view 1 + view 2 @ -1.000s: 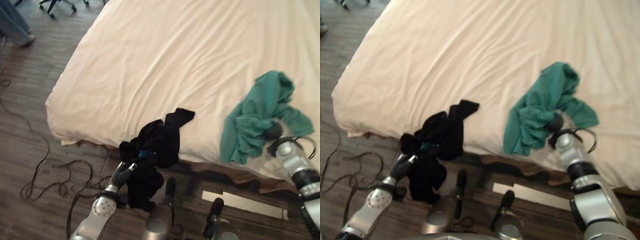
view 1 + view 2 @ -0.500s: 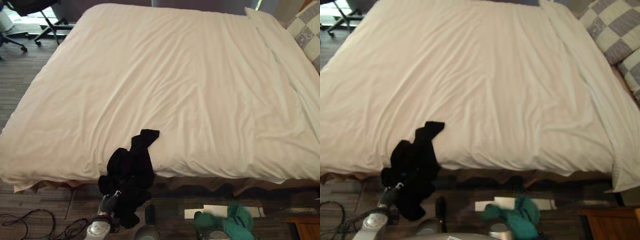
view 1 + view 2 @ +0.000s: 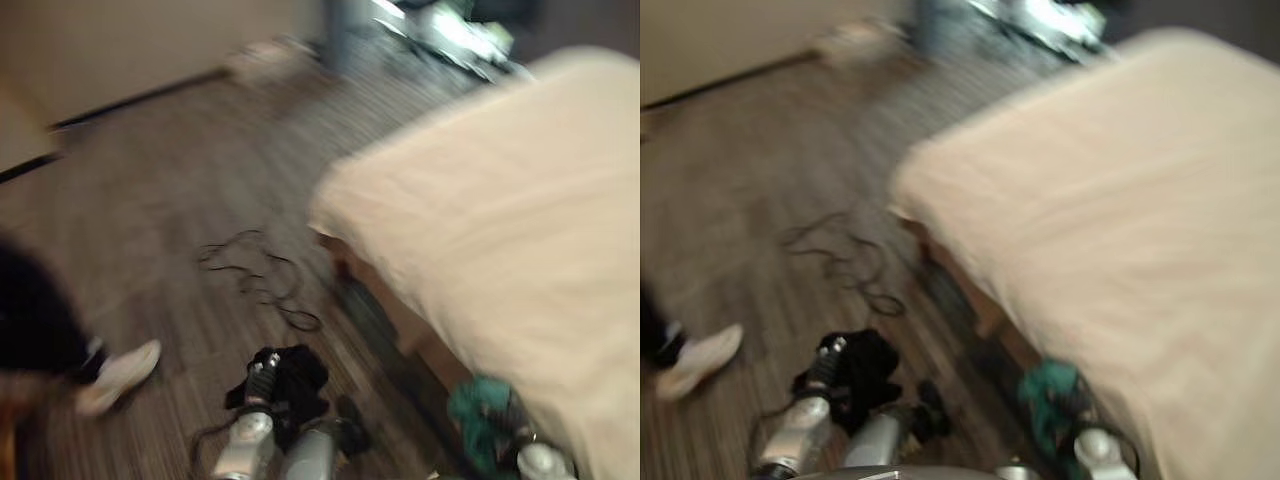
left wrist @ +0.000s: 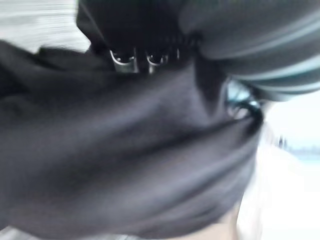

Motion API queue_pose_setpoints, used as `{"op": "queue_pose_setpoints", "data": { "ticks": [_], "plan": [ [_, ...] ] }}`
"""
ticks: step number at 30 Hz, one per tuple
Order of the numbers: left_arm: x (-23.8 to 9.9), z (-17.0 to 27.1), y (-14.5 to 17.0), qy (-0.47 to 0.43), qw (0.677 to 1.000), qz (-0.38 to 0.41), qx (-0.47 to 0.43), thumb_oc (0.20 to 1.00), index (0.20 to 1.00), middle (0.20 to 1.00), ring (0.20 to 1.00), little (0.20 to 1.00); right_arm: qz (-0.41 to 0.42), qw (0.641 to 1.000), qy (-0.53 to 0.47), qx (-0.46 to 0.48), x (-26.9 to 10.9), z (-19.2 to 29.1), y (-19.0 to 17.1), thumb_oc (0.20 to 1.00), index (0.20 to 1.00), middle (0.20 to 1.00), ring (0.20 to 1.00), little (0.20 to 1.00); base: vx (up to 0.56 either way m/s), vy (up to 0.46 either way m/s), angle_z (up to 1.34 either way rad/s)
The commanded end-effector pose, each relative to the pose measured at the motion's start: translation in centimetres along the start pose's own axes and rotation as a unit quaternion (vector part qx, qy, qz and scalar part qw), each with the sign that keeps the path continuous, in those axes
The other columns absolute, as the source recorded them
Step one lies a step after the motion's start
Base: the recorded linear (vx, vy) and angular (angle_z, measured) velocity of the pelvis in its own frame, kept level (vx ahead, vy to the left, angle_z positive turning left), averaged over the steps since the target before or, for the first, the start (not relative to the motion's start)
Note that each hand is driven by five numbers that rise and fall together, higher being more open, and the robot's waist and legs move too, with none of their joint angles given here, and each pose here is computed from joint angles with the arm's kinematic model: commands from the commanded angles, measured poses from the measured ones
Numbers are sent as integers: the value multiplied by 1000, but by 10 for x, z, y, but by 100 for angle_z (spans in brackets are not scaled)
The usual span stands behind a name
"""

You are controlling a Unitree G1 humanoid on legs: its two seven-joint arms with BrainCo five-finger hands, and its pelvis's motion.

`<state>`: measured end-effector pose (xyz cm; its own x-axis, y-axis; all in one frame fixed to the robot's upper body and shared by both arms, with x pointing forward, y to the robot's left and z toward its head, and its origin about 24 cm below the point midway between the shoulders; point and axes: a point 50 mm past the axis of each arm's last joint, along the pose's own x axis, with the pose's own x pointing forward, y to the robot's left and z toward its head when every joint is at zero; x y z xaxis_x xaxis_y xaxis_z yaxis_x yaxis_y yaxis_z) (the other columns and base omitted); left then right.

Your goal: Tidy up the quilt and then pick up the clothes from the bed and put them into the laundry hamper.

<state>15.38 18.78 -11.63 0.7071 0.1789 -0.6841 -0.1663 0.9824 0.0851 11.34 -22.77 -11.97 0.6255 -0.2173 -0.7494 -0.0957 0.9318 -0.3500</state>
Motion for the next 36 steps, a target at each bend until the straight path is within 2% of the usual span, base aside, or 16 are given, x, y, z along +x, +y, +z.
{"op": "queue_pose_setpoints", "data": {
  "ticks": [1, 5, 10, 11, 22, 31, 36],
  "plan": [
    [13, 23, 59, -9, 993, 101, 66, 200, 200, 200, 200, 200, -42, 991, -122, 23, 27, 86, -11, 200, 200, 200, 200, 200, 189, 248, 195],
    [16, 38, 47, -39, 993, 81, 73, 200, 200, 200, 200, 200, -59, 991, -107, 51, 26, 76, -16, 200, 200, 200, 200, 200, 99, 31, 291],
    [17, 34, 43, -33, 991, 74, 102, 200, 200, 200, 200, 200, -84, 990, -88, 72, 26, 65, -21, 200, 200, 200, 200, 200, 153, -129, 183],
    [14, 20, 24, -35, 984, 3, 172, 200, 200, 200, 200, 200, -34, 991, -90, -91, 22, 50, -6, 200, 200, 200, 200, 200, 6, 15, 150],
    [18, 44, 15, -78, 982, -2, 172, 200, 200, 200, 200, 200, -71, 982, -135, -111, 25, 77, -28, 200, 200, 200, 200, 200, 101, -144, 10],
    [14, 29, 26, -48, 986, 13, 161, 200, 200, 200, 200, 200, -60, 976, -173, -117, 28, 100, -19, 200, 200, 200, 200, 200, 441, 130, -13],
    [14, 23, 46, -27, 989, 48, 140, 200, 200, 200, 200, 200, -45, 972, -198, -121, 27, 112, 1, 200, 200, 200, 200, 200, 571, 220, -31]
  ]
}}
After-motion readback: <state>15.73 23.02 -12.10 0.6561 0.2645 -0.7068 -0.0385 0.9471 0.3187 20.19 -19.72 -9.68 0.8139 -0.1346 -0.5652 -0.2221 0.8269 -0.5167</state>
